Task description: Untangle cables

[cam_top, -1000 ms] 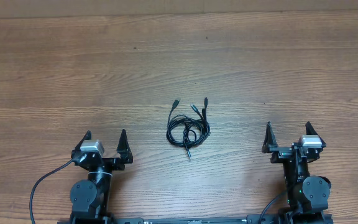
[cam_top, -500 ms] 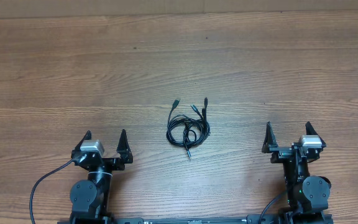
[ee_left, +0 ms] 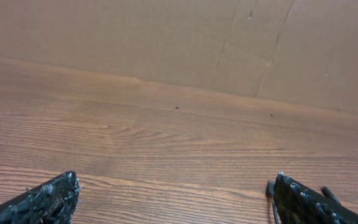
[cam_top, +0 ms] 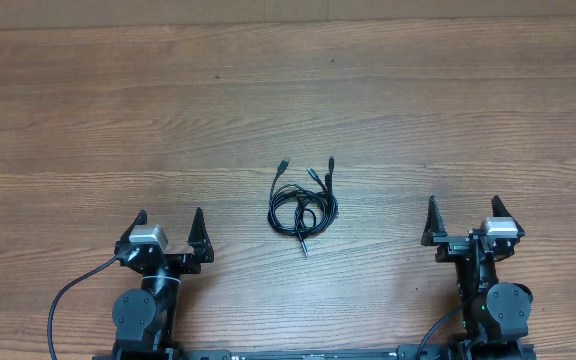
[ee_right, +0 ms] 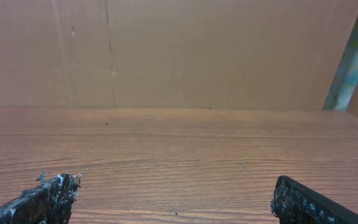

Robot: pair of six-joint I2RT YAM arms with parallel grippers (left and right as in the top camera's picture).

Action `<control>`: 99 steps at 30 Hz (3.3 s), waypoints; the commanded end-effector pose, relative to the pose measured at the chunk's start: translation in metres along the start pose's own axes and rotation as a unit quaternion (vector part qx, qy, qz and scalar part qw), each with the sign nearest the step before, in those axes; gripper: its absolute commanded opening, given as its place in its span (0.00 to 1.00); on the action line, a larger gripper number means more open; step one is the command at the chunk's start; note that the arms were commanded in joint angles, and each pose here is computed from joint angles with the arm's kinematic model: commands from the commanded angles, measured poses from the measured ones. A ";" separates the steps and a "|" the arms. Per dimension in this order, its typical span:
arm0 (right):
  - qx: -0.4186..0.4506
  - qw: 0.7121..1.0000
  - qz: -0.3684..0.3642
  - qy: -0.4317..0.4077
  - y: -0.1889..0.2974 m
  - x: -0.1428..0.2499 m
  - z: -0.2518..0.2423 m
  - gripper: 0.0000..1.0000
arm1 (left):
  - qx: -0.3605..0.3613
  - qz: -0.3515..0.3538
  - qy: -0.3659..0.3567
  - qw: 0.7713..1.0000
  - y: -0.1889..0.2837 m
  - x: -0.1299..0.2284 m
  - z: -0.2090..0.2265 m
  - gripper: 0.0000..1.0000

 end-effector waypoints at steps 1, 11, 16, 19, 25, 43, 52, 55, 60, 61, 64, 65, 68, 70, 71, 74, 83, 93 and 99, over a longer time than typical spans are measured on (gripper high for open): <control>0.006 1.000 0.000 0.002 0.000 0.002 0.000 1.00 | 0.001 -0.004 -0.010 1.000 0.000 0.000 0.000 1.00; 0.006 1.000 0.000 0.002 0.000 0.002 0.000 1.00 | 0.001 -0.004 -0.010 1.000 0.000 0.000 0.000 1.00; 0.006 1.000 0.000 0.002 0.000 0.002 0.000 1.00 | -0.009 -0.008 -0.010 1.000 0.000 -0.001 0.002 0.99; 0.006 1.000 0.000 0.002 0.000 0.002 0.000 1.00 | -0.011 -0.009 -0.010 1.000 0.000 -0.001 0.002 1.00; 0.006 1.000 0.000 0.002 0.000 0.002 0.000 1.00 | -0.008 -0.008 -0.010 1.000 0.000 -0.001 0.002 1.00; 0.006 1.000 0.000 0.002 0.000 0.002 0.000 1.00 | -0.013 -0.011 -0.010 1.000 0.000 -0.002 0.002 0.99; 0.006 1.000 0.000 0.002 0.000 0.002 0.000 1.00 | -0.009 -0.011 -0.010 1.000 0.001 -0.002 0.002 1.00; 0.006 1.000 0.000 0.002 0.000 0.002 0.000 1.00 | 0.003 -0.008 -0.010 1.000 0.001 -0.002 0.000 1.00; 0.006 1.000 0.000 0.002 0.000 0.002 0.000 1.00 | 0.017 -0.004 -0.022 1.000 0.001 -0.003 -0.003 1.00; 0.006 1.000 0.000 0.002 0.000 0.002 0.000 1.00 | 0.017 -0.003 -0.023 1.000 0.002 -0.004 -0.003 1.00; 0.006 1.000 0.000 0.002 0.000 0.002 0.000 1.00 | 0.015 0.005 -0.026 1.000 0.004 -0.007 -0.004 1.00; 0.006 1.000 0.000 0.002 0.000 0.002 0.000 1.00 | 0.014 0.007 -0.028 0.999 0.004 -0.008 -0.004 1.00; 0.006 1.000 0.000 0.002 0.000 0.002 0.000 1.00 | 0.011 0.016 -0.033 0.999 0.007 -0.011 -0.005 1.00; 0.006 1.000 0.000 0.002 0.000 0.002 0.000 1.00 | 0.008 0.021 -0.033 0.999 0.008 -0.012 -0.005 1.00; 0.006 1.000 0.000 0.002 0.000 0.002 0.000 1.00 | 0.004 0.023 -0.033 0.999 0.009 -0.014 -0.005 1.00; 0.006 1.000 0.000 0.002 0.000 0.002 0.000 1.00 | -0.012 0.030 -0.034 0.999 0.012 -0.017 -0.004 1.00; 0.006 1.000 0.000 0.002 0.000 0.002 0.000 1.00 | -0.030 0.064 -0.036 0.997 0.007 -0.022 -0.004 0.99; 0.006 1.000 0.000 0.002 0.000 0.002 0.000 1.00 | -0.042 0.114 -0.038 0.992 -0.008 -0.025 -0.006 1.00; 0.006 1.000 0.000 0.002 0.000 0.002 0.000 1.00 | -0.051 0.151 -0.039 0.986 -0.019 -0.027 -0.007 1.00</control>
Point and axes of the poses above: each gripper's point midway between its finger pads, its own y axis back along the fingers, its own z axis along the line the jaws close on, x = y × z, the point moved 10 cm from there along y, back along the fingers, and after that the axes turned 6 degrees about y, right-handed, at the moved point
